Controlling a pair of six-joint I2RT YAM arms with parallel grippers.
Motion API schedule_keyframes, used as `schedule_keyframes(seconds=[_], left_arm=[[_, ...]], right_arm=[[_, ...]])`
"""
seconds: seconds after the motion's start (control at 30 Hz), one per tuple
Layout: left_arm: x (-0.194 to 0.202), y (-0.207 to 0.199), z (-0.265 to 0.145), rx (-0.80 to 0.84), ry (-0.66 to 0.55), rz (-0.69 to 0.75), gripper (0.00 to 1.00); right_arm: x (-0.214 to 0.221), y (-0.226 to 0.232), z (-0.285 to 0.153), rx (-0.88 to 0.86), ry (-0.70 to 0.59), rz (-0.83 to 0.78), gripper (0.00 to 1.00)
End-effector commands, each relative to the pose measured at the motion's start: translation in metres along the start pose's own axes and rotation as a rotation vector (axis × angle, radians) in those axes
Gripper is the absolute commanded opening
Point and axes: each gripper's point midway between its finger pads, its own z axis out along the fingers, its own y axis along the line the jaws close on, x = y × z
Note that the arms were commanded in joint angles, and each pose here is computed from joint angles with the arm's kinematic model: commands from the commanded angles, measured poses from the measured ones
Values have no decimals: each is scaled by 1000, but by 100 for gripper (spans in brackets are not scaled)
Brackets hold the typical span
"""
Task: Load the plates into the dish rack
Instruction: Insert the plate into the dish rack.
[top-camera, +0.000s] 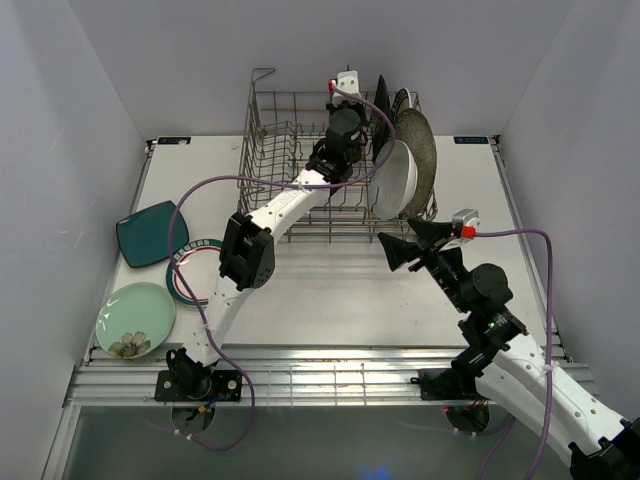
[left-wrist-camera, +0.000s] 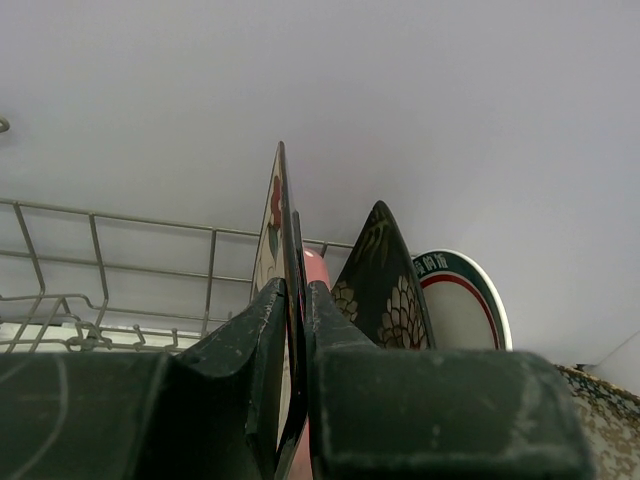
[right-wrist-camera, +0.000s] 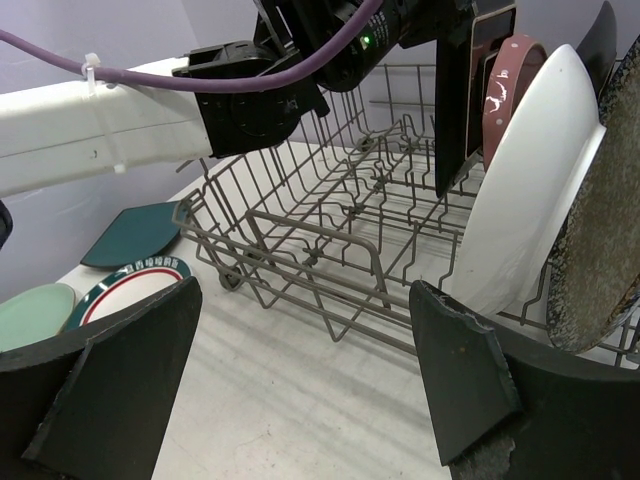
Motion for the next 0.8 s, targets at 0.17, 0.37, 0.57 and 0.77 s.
schedule_keyframes(seconds=[0.17,0.37,0.57,0.77], left_arm=[[-92,-7,13,61,-227,-181,0],[-82,-4,18,55,-218,-179,0],[-64,1,24,52,-191,-170,0],[-61,0,25,68,-183,-167,0]], right_arm=[[-11,-2,2,10,-40,-27,90],[-9,-1,3,5,-34,-29,90],[-8,-2,4,8,-29,-32,90],[-8,0,5,0,-27,-33,90]])
